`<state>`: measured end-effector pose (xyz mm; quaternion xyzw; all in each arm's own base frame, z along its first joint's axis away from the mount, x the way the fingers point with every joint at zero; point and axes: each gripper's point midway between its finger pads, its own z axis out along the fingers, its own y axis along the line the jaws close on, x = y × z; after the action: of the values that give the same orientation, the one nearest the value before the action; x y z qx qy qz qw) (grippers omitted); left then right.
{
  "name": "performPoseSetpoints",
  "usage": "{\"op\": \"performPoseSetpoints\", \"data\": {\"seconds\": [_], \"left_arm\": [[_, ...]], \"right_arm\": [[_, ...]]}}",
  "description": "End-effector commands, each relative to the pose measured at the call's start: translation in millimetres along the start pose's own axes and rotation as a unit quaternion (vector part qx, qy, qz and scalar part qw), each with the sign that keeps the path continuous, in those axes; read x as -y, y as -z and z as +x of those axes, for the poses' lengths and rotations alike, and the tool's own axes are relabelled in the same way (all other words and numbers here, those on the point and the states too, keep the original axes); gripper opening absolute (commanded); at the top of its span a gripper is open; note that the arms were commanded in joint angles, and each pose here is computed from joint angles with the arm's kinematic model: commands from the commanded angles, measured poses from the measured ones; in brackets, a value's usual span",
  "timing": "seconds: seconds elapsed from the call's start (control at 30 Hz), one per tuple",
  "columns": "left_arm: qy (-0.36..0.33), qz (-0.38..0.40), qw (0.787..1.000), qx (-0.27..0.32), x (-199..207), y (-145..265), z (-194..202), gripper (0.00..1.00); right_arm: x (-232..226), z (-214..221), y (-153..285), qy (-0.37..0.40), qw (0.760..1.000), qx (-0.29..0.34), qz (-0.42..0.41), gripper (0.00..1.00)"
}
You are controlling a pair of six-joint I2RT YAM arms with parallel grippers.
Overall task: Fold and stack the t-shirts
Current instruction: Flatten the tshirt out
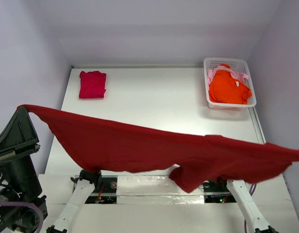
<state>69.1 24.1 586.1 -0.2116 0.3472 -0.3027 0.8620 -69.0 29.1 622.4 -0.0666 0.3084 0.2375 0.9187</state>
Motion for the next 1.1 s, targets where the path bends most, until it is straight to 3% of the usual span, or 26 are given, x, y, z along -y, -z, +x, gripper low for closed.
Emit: {"op": "performPoseSetpoints", "data": {"seconds": [0.0, 0.27, 0.57, 0.8, 1.07], "left_arm": [[-0.003, 0.005, 0.998, 0.055, 6.8, 11.1, -37.8, 0.0], [-0.02, -0.029, 0.999, 0.031, -11.9, -0.3, -11.1, 0.0], [-0.049, -0.083, 0.995, -0.026, -51.0, -24.9, 60.7, 0.0], [-0.074, -0.131, 0.982, -0.11, -97.4, -43.9, 156.2, 0.0], [-0.097, -0.179, 0.969, -0.142, -137.5, -41.5, 205.8, 0.0]], "right_arm": [[5.0, -26.2, -0.2, 0.029, 0.998, 0.045, 0.015, 0.0], [28.7, 31.9, -20.6, 0.017, 0.998, -0.028, 0.046, 0.0], [60.4, 115.2, -38.0, -0.005, 0.988, -0.129, 0.09, 0.0], [93.1, 216.9, -43.6, -0.032, 0.952, -0.27, 0.142, 0.0], [112.7, 292.8, -29.8, -0.066, 0.914, -0.354, 0.185, 0.0]]}}
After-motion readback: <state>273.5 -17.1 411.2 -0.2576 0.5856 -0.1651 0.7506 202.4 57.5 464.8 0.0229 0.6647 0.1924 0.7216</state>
